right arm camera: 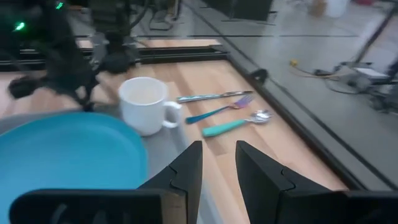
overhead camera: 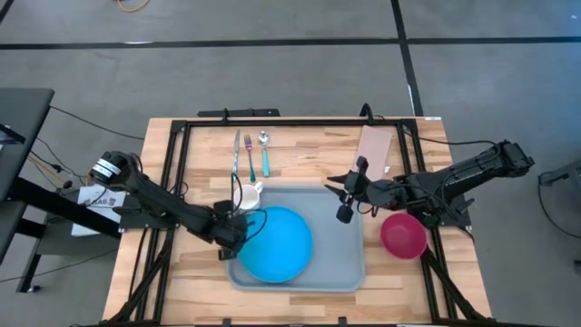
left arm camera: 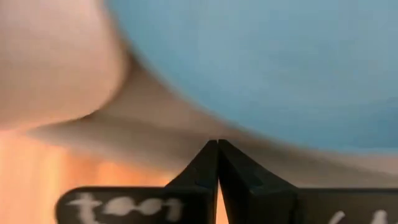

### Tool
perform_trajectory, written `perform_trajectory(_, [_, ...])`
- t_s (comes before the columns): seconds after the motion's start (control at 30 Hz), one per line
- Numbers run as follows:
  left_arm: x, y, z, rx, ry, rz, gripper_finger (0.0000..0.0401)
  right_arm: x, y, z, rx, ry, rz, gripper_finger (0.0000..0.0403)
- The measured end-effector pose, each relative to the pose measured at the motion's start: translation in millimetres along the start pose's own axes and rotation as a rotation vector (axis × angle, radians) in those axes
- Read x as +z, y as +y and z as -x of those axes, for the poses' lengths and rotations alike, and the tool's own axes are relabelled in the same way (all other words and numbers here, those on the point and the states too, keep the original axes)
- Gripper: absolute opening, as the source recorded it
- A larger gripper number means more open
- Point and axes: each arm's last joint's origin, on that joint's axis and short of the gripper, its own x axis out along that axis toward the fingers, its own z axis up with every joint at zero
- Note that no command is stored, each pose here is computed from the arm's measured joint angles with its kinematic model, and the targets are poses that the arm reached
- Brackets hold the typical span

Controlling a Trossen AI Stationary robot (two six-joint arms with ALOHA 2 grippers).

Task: Set up tray
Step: Adjust the gray serving tray, then put the red bowl on the blue plate

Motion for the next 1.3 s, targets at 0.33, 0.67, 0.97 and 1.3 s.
perform_trajectory(0.33, [12.7, 22.2, 127.7, 0.219, -0.326, 0.054, 0.0000, 4.4, 2.4, 0.7, 0.088, -0.016, 0.000, 0.0091])
perform_trajectory(0.67, [-10.6, 60.3, 188.0, 0.231, -0.620, 0.163, 0.0000, 58.8, 11.4, 22.5, 0.192, 0.226, -0.021, 0.0091])
perform_trajectory(0.97, [-17.6, 66.6, 187.9, 0.284, -0.605, 0.128, 0.0000, 32.4, 30.9, 5.6, 0.110, 0.828, -0.240, 0.0102])
perform_trajectory(1.3, [-15.7, 64.6, 185.7, 0.342, -0.582, -0.002, 0.0000, -9.2, 46.7, -2.7, -0.168, 1.392, -0.479, 0.0138])
